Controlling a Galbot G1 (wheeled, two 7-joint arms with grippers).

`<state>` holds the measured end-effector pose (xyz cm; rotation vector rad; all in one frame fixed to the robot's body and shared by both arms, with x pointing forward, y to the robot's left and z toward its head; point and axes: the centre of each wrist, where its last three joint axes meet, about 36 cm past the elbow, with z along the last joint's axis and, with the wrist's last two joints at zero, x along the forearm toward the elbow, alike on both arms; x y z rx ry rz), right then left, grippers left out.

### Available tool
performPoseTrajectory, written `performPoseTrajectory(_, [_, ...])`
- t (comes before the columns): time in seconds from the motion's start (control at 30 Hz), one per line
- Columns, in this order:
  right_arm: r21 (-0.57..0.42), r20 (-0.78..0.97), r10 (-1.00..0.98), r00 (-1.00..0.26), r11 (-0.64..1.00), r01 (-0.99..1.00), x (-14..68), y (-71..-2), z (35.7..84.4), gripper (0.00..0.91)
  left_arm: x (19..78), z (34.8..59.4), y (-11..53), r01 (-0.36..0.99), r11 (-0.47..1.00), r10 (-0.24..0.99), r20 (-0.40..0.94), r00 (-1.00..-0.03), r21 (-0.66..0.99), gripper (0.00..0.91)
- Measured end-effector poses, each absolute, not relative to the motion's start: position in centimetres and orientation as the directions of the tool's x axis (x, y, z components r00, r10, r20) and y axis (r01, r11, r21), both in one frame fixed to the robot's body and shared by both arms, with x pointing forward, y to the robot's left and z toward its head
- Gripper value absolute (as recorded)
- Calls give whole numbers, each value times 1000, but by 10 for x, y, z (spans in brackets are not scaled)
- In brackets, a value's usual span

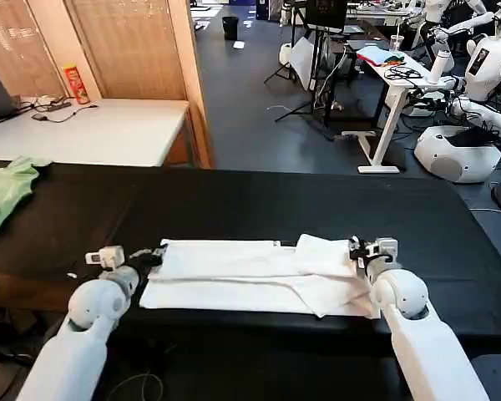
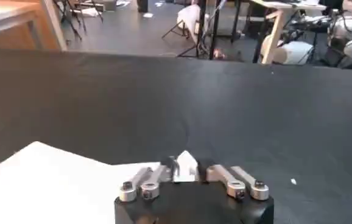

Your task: Fold and organize the clothes.

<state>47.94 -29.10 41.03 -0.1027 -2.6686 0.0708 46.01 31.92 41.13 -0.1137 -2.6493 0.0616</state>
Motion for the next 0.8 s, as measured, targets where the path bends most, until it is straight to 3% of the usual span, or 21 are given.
performPoseTrajectory(0.07, [-65,444,87,-892,996,65,479,-290,409,68,463,410,316,68,997,70,449,-891,-20,20])
performPoseTrajectory(0.1, [-58,443,84,-893,996,64,478,-289,408,137,464,409,315,67,998,59,439,-896,2,137])
performPoseTrajectory(0.13, [-52,444,77,-893,997,60,477,-288,408,878,466,408,315,65,998,53,432,-900,14,683])
performPoseTrajectory(0.17, [-46,444,70,-893,997,55,476,-288,408,878,468,408,314,62,998,48,428,-903,19,878])
performPoseTrajectory(0.57, [-28,391,3,-920,1000,-8,448,-302,432,878,473,416,328,34,999,18,365,-931,36,878])
performPoseTrajectory(0.8, [-10,355,-28,-935,999,-33,416,-298,455,878,461,425,339,1,999,22,387,-922,-53,878])
